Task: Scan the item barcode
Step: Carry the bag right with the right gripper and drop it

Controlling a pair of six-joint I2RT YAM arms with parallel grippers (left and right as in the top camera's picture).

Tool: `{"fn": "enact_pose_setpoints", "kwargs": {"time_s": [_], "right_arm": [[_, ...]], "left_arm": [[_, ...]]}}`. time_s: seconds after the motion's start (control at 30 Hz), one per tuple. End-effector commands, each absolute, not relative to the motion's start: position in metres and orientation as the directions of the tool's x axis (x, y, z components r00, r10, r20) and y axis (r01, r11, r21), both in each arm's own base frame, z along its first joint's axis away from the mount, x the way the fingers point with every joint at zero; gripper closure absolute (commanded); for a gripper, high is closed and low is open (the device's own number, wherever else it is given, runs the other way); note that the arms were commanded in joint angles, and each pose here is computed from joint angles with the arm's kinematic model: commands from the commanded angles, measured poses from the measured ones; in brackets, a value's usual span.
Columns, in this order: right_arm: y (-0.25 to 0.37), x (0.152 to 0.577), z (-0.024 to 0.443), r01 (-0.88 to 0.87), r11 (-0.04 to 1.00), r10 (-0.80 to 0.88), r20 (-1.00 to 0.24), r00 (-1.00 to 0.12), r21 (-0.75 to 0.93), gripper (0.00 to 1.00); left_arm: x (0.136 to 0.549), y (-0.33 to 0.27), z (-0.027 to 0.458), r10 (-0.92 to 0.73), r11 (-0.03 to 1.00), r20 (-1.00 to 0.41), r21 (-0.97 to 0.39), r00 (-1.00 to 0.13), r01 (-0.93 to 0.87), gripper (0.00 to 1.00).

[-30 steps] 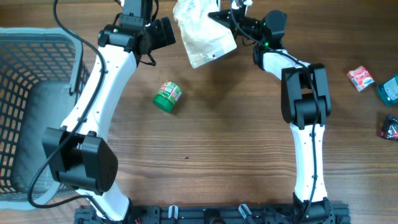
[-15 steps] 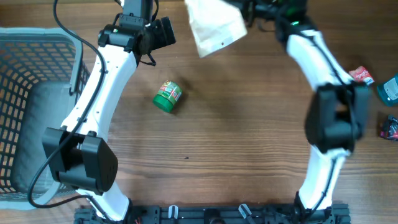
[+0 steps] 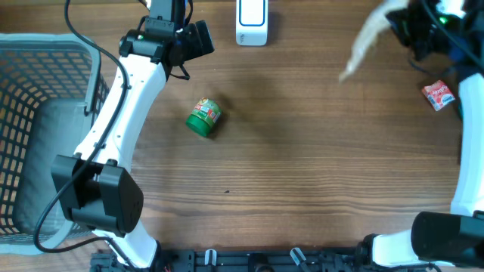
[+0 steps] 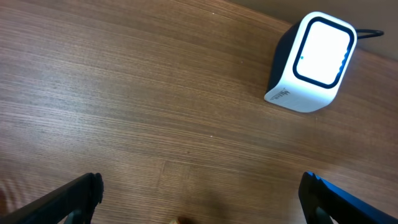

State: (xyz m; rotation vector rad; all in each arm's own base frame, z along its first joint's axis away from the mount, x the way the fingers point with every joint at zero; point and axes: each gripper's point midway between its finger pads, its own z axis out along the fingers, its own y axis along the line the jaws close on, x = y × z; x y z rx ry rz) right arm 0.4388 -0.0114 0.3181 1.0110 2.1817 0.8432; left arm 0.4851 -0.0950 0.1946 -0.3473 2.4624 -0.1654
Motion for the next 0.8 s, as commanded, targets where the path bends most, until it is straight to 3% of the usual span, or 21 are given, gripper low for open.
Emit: {"fn": "enact_pose_setpoints", "kwargs": {"time_s": [0.0, 0.33, 0.6, 0.77], "right_arm": [[-0.051, 0.427, 0.292, 0.556, 0.575, 0.811, -0.328, -0.485, 0.599, 0.95], [-0.130, 0.391, 0.223, 0.815, 0.509, 0.820, -0.445, -0.360, 0.276, 0.95], [-0.185, 0.352, 0.178, 0.911, 0.366, 0.869, -0.419, -0.262, 0.189, 0.95], [-0.200, 0.344, 0.176, 0.926, 0.329, 0.877, -0.425, -0.226, 0.186, 0.92]], "left_arm": [[0.484, -0.094, 0.209, -0.316, 0.948, -0.598, -0.222, -0.736, -0.227, 0.00], [0.477, -0.092, 0.203, -0.311, 0.950, -0.574, -0.206, -0.757, -0.234, 0.00], [0.474, -0.092, 0.200, -0.309, 0.951, -0.561, -0.198, -0.768, -0.238, 0.00], [0.472, -0.091, 0.199, -0.307, 0.951, -0.555, -0.193, -0.773, -0.240, 0.00]]}}
